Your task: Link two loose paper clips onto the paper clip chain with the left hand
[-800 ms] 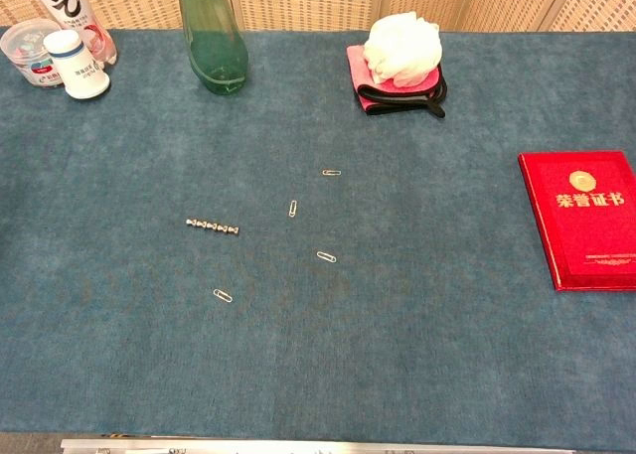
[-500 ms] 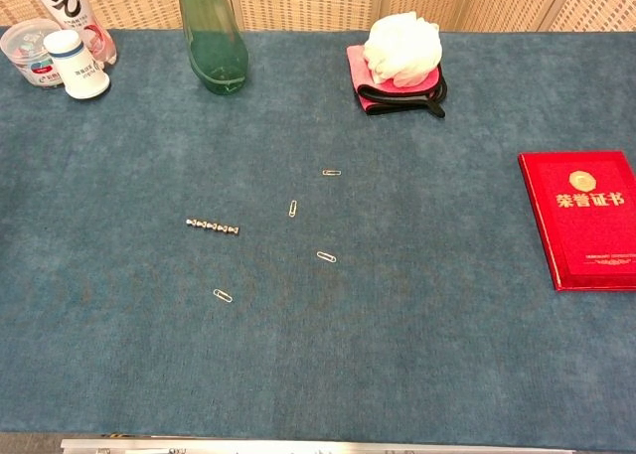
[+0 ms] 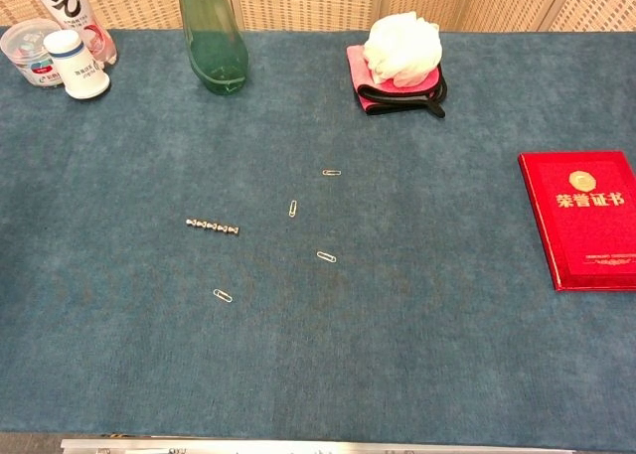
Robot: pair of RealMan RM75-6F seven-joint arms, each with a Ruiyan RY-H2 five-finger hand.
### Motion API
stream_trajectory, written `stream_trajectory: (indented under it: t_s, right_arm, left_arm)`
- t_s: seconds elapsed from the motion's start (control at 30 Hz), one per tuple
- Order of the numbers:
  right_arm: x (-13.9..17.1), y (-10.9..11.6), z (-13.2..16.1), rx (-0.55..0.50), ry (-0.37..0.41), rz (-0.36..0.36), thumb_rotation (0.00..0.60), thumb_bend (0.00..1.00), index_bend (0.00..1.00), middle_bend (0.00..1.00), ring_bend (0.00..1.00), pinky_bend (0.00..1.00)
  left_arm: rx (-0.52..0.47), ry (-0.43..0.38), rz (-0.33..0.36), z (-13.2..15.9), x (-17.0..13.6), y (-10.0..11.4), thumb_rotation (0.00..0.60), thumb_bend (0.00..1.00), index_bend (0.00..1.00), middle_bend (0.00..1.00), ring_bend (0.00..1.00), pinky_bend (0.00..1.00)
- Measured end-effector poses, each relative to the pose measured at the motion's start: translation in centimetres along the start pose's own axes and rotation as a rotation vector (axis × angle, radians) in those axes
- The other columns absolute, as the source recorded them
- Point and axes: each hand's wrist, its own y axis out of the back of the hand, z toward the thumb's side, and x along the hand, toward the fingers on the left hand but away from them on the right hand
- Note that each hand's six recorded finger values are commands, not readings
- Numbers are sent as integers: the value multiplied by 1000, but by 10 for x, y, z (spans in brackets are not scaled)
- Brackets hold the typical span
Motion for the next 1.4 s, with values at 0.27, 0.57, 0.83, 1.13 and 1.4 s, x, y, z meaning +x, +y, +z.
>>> stream_trajectory:
  t_s: [0.27, 0.57, 0.83, 1.13, 1.4]
  right_arm:
    - [3, 9, -7, -35, -11, -28, 600, 303, 101, 124, 84, 290]
    - [1, 15, -21, -67, -53, -37, 600, 303, 102, 126, 84, 290]
    - [2, 20, -24, -75, -60, -50, 600, 304, 114, 127, 84, 290]
    - [9, 22, -19, -75, -31, -61, 600, 303, 115, 128, 84, 290]
    - [15, 23, -13, -71, -1, -69, 600, 303, 120, 133, 85, 290]
  left_arm:
    - [7, -128, -144, 40, 18, -11, 600, 241, 372, 0, 0, 124]
    - [-5, -234, -240, 82, 58, -29, 600, 294, 388, 0, 0, 92]
    - [82, -271, -314, 99, 79, -53, 600, 303, 385, 0, 0, 83]
    - [141, -269, -290, 113, 86, -69, 600, 306, 384, 0, 0, 83]
    - [170, -263, -302, 124, 84, -79, 600, 306, 385, 0, 0, 83]
